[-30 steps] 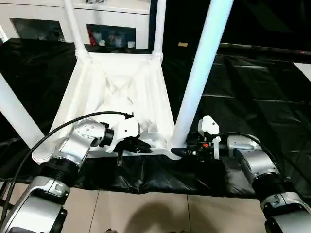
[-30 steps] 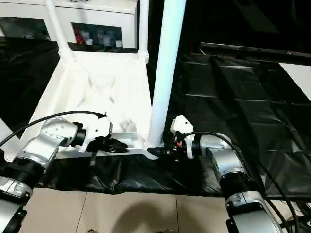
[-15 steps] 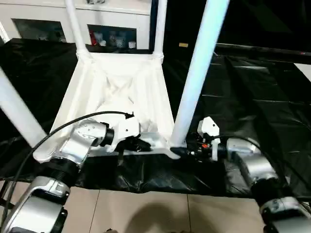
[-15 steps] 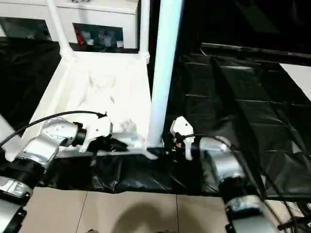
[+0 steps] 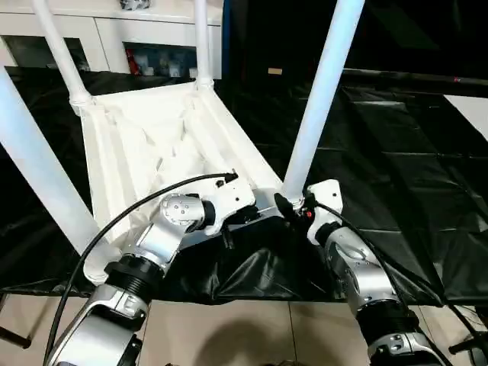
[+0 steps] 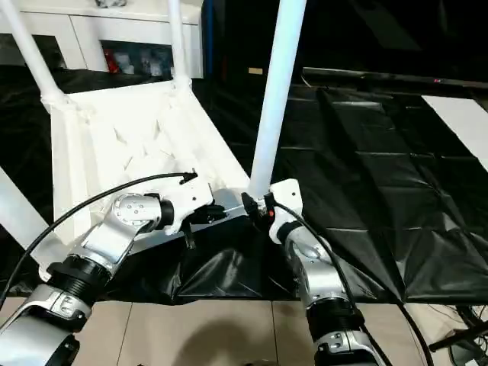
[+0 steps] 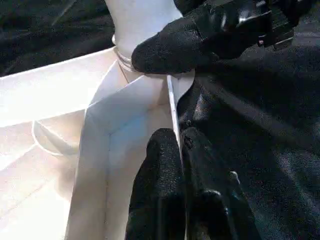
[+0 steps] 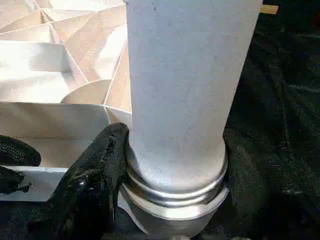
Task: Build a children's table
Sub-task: Rotate leg to tighten
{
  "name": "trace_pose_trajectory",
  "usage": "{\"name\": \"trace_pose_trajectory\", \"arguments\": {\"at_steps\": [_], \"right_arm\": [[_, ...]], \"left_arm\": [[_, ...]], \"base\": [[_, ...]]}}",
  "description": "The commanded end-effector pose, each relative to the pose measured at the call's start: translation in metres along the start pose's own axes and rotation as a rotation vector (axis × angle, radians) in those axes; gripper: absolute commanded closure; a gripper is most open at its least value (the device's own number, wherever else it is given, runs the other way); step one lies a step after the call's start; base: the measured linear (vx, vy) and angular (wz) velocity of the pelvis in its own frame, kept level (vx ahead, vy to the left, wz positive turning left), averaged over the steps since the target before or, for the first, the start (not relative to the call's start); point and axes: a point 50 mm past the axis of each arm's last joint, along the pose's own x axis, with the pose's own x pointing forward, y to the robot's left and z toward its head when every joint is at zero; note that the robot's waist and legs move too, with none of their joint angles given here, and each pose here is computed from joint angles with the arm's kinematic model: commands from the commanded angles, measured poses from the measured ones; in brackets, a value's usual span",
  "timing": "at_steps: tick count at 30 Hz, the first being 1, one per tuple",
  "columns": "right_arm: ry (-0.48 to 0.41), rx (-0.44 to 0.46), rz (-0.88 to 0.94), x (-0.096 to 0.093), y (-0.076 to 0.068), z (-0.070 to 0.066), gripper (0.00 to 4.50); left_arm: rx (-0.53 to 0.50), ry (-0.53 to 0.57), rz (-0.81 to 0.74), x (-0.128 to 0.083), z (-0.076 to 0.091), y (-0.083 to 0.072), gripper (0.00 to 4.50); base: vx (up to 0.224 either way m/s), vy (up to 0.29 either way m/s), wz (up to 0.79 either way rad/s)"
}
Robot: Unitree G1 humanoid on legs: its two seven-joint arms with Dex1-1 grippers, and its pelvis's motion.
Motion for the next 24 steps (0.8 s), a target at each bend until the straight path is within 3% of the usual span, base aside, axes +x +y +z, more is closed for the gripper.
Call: {"name": "trace_pose_trajectory", "arguments": {"at_steps": [1,3,7,8,9,10,12,13,14,17,24], "right_arm": [[-0.080,-0.069,0.116,0.010,0.014,0.022,1.26],[-0.088,-0.047,0.129,-0.001,-0.006,0.023,1.12],[-0.076,-0.063,0.179,-0.021,-0.033,0.025,0.76],[-0.052,-0.075,0.198,-0.037,-0.052,0.024,0.68],[-0.044,-0.083,0.203,-0.043,-0.059,0.025,0.62],[-0.043,-0.084,0.204,-0.044,-0.060,0.025,0.54],[-0.005,-0.091,0.230,-0.062,-0.077,0.024,0.31],[-0.005,-0.091,0.230,-0.062,-0.077,0.024,0.31],[0.040,-0.099,0.265,-0.077,-0.087,0.023,0.17],[0.098,-0.096,0.289,-0.094,-0.099,0.020,0.04],[0.160,-0.077,0.264,-0.109,-0.130,0.013,0.04]], "left_arm": [[0.057,-0.003,-0.147,0.020,0.006,-0.026,4.50],[0.058,-0.004,-0.148,0.014,0.003,-0.022,4.50],[0.068,-0.019,-0.157,0.006,-0.001,-0.018,4.50],[0.084,-0.039,-0.171,0.001,-0.003,-0.016,4.50],[0.099,-0.051,-0.179,-0.001,-0.003,-0.015,4.50],[0.100,-0.052,-0.181,-0.002,-0.004,-0.015,4.50],[0.108,-0.053,-0.226,-0.009,-0.008,-0.013,4.50],[0.108,-0.053,-0.226,-0.009,-0.008,-0.013,4.50],[0.106,-0.066,-0.265,-0.016,-0.012,-0.012,4.50],[0.106,-0.098,-0.353,-0.026,-0.013,-0.010,4.50],[0.170,-0.078,-0.430,-0.037,-0.019,-0.001,4.50]], "base": [[0.000,0.000,0.00],[0.000,0.000,0.00],[0.000,0.000,0.00],[0.000,0.000,0.00],[0.000,0.000,0.00],[0.000,0.000,0.00],[0.000,0.000,0.00],[0.000,0.000,0.00],[0.000,0.000,0.00],[0.000,0.000,0.00],[0.000,0.000,0.00]]}}
